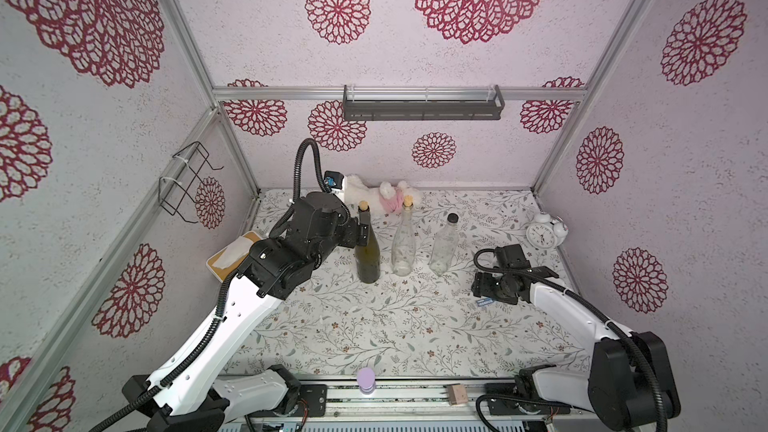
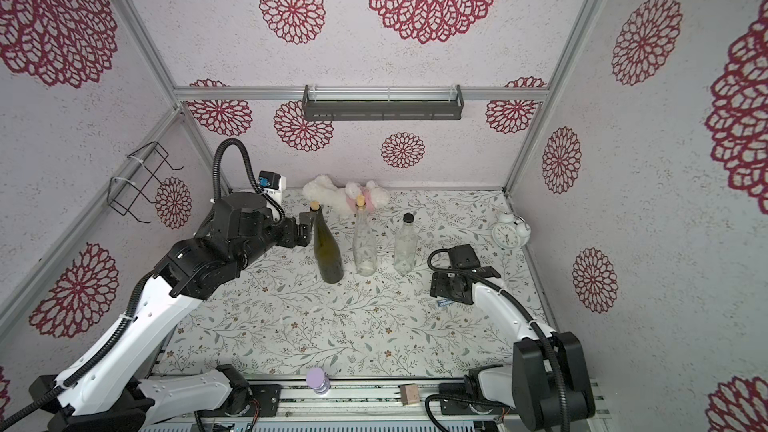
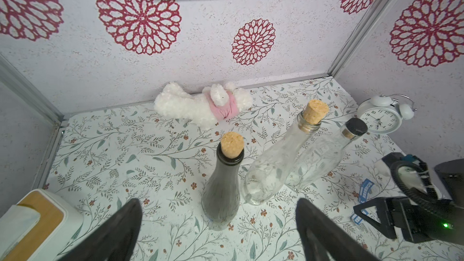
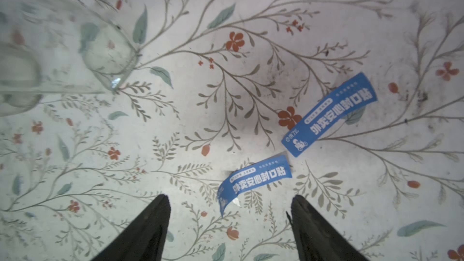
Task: Remove the label from the bottle
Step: Place the label at the center of the board, then adjust the bottle at the center of the board.
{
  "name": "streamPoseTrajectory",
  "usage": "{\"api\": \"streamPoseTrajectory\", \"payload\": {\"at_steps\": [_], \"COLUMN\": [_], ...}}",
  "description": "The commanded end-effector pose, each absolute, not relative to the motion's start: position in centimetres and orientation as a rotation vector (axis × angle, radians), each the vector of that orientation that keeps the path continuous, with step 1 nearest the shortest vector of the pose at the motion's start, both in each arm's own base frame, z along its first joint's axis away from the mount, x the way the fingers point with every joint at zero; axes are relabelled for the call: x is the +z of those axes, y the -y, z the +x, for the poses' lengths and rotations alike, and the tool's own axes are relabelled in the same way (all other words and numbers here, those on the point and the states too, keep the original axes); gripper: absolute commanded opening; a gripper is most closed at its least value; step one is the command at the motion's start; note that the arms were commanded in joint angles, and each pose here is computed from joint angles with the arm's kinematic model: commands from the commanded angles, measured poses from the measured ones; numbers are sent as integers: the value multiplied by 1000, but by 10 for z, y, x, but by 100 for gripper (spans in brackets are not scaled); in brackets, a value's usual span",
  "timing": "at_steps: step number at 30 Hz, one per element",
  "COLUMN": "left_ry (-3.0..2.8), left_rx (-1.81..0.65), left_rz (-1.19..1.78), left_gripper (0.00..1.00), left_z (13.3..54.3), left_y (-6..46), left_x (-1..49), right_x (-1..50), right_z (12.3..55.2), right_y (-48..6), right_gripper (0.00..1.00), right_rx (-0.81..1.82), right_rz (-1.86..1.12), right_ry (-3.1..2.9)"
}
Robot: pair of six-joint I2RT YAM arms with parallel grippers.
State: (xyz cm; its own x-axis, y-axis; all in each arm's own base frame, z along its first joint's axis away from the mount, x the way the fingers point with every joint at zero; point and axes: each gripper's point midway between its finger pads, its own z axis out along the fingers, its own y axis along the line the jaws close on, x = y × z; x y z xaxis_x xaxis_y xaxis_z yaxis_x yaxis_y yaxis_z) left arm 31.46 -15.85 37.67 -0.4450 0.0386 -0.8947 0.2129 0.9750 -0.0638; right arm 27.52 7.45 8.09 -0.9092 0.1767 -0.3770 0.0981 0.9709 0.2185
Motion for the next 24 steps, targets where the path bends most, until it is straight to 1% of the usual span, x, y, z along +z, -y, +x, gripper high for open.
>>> {"api": "streamPoseTrajectory", "payload": {"at_steps": [1, 10, 16, 20, 24], "left_ry": [-2064, -2108, -2104, -2144, -2143], "left_rx": [-220, -287, -378, -385, -373], "left_rz": [152, 238, 346, 392, 392], "left_gripper": [97, 97, 97, 97, 97], "left_z": [313, 311, 305, 306, 316], "left_y": [150, 152, 166, 173, 177], "left_x": [367, 355, 351, 340, 331], "right_x": [112, 166, 203, 218, 224], "right_z": [276, 280, 283, 285, 288], "right_y": [-84, -115, -158, -174, -182], "right_gripper": [82, 83, 83, 83, 83], "right_rx": [356, 511, 620, 657, 677], "right_rz": [147, -18, -223, -287, -321], "right_ry": [-2661, -2490, -2347, -2294, -2270]}}
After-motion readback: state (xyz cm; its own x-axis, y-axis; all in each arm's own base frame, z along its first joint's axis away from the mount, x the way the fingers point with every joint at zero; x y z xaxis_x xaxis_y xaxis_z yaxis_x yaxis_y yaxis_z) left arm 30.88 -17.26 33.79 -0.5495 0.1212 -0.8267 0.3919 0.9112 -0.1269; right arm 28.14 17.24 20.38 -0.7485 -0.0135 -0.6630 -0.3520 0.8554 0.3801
